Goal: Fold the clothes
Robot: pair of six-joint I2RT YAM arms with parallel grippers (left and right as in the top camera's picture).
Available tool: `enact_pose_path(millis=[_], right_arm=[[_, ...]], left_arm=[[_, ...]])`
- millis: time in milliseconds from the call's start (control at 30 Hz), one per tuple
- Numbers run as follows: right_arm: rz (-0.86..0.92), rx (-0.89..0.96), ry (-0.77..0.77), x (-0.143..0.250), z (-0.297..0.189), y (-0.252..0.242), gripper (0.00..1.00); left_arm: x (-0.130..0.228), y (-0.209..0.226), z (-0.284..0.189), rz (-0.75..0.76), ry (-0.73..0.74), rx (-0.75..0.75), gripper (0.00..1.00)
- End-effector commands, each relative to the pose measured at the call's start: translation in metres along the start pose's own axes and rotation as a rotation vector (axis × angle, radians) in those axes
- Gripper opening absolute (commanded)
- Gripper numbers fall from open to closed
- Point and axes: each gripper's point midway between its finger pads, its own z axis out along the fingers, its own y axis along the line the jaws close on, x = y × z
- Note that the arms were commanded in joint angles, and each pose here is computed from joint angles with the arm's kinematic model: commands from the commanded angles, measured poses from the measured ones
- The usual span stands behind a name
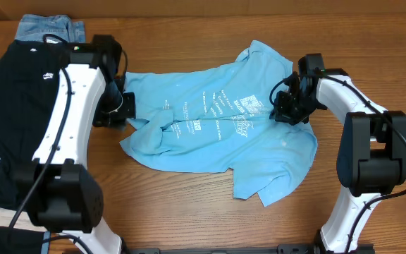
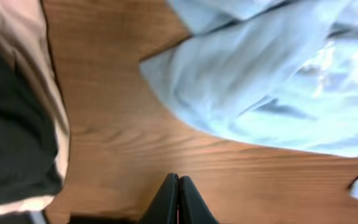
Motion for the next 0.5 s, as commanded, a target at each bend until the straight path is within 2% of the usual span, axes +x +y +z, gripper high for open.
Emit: enact_pose_path(millis=[0,67,167,300,433,467], right_arm=[[-0.092,0.046,-0.067,-0.025,-0.004,-0.006,0.2],[-0.135,0.039,-0.112,-0.039,-0.012,0.001,0.16],[-0.213,0.026,-0.194,-0.063,-0.026,0.017,0.04],[-0.312,0.019,-0.304,-0.089,-0.036,0.039,0.04],[-0.386,0.063,-0.409,-0.109,-0.039,0.054,0.04],[-0.394,0.075,-0.431,-0.114,-0.039,0.056,0.04]], left_arm=[[-0.018,-0.021,0.002,0.017,-0.081,0.117,0.04],[-0.03,-0.032,-0.003,0.052,-0.139,0.172,0.04],[-0.047,-0.046,-0.02,0.122,-0.25,0.245,0.04],[-0.062,-0.058,-0.054,0.214,-0.418,0.302,0.04],[-0.065,-0.061,-0.077,0.246,-0.509,0.317,0.04],[-0.065,-0.061,-0.078,0.247,-0.512,0.321,0.11]])
